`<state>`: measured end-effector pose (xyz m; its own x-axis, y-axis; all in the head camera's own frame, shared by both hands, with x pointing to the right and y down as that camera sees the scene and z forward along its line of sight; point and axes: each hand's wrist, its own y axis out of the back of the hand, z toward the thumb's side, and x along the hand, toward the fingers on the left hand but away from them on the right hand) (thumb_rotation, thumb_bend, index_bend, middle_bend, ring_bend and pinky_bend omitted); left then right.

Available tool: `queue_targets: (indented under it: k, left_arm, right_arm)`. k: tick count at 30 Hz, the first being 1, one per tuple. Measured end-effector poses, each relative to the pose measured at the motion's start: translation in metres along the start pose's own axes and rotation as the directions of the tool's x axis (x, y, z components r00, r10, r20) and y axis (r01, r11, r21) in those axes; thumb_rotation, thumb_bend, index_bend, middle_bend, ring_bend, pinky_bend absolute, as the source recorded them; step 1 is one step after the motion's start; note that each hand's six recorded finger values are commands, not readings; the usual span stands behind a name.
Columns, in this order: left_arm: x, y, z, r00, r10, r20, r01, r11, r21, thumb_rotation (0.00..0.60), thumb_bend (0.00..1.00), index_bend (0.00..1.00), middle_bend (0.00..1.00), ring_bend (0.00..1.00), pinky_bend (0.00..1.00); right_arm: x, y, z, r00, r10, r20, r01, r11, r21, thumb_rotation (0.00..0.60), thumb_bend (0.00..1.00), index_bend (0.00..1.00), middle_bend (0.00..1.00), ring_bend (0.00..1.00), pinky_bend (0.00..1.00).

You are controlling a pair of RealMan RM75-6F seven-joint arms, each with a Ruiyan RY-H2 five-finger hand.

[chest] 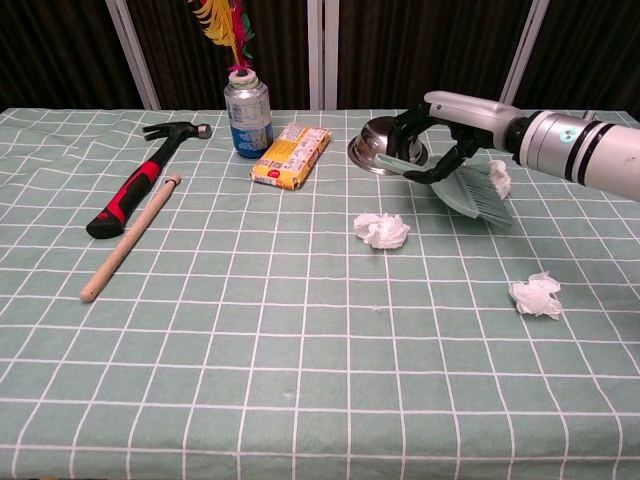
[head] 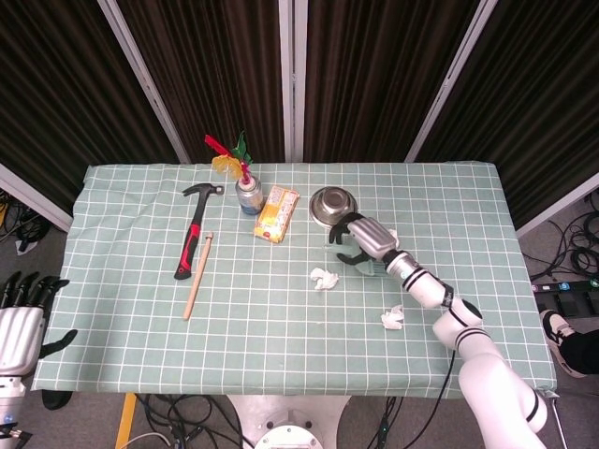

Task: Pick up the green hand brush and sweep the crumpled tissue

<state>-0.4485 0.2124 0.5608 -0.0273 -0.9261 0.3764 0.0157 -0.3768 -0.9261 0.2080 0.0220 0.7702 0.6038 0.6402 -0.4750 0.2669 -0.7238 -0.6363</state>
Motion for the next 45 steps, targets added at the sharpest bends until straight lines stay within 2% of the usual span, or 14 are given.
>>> queue_targets:
  k: [5,8,10,15,20,26,31,34,39,45]
  left_arm:
    - [-0.001,0.0,-0.001,1.0,0.002,-0.001,-0.002,1.0,-0.003,0.6,0.13,0.21,0.18,0.1,0.06]
    - [-0.002,0.0,-0.002,1.0,0.004,-0.003,-0.004,1.0,-0.003,0.6,0.13,0.21,0.18,0.1,0.06]
    - [-0.002,0.0,-0.002,1.0,0.003,-0.002,-0.003,1.0,-0.004,0.6,0.13,0.21,0.18,0.1,0.06]
    - [-0.004,-0.001,-0.001,1.0,-0.003,-0.003,0.003,1.0,-0.003,0.6,0.13,0.21,0.18,0.1,0.06]
    - [-0.003,0.0,0.001,1.0,-0.003,-0.003,0.003,1.0,0.001,0.6,0.13,0.21,0.18,0.1,0.06]
    - [-0.003,0.001,0.003,1.0,-0.006,-0.004,0.006,1.0,0.011,0.6,0.13,0.21,0.18,0.1,0.06]
    - [-0.002,0.002,0.004,1.0,-0.01,-0.007,0.01,1.0,0.015,0.6,0.13,0.21,0.18,0.1,0.06]
    - [-0.002,0.003,0.004,1.0,-0.009,-0.007,0.009,1.0,0.014,0.6,0.13,0.21,0.18,0.1,0.06]
    - [-0.001,0.001,0.006,1.0,-0.011,0.001,0.011,1.0,0.009,0.6,0.13,0.21,0.18,0.1,0.06]
    - [-0.004,0.0,0.003,1.0,-0.006,-0.003,0.006,1.0,0.001,0.6,0.13,0.21,0.18,0.1,0.06]
  right_arm:
    - [0.006,-0.001,0.015,0.996,-0.031,-0.083,0.024,0.996,-0.085,0.6,0.52,0.65,0.61,0.24,0.16]
    - [0.012,0.009,0.022,0.989,-0.067,-0.133,0.052,0.992,-0.112,0.6,0.52,0.65,0.61,0.24,0.16]
    - [0.017,0.024,0.021,0.984,-0.097,-0.148,0.082,0.991,-0.109,0.6,0.53,0.65,0.61,0.24,0.16]
    - [0.022,0.053,0.002,0.985,-0.146,-0.089,0.139,0.987,-0.076,0.6,0.54,0.65,0.61,0.24,0.16]
    - [0.019,0.061,-0.02,0.991,-0.131,0.014,0.131,0.991,-0.031,0.6,0.55,0.65,0.61,0.24,0.16]
    - [0.015,0.043,-0.041,0.989,-0.069,0.134,0.071,0.997,-0.008,0.6,0.55,0.65,0.61,0.24,0.16]
    - [0.011,0.03,-0.039,0.989,-0.053,0.141,0.066,0.994,-0.089,0.6,0.55,0.65,0.62,0.24,0.16]
    - [0.009,0.023,-0.032,0.992,-0.05,0.116,0.069,0.984,-0.163,0.6,0.55,0.65,0.62,0.24,0.16]
    - [0.007,0.009,-0.01,0.998,-0.05,0.027,0.056,0.959,-0.277,0.6,0.55,0.65,0.62,0.24,0.16]
    - [0.0,-0.013,0.022,0.996,-0.048,-0.072,0.018,0.927,-0.375,0.6,0.55,0.65,0.62,0.24,0.16]
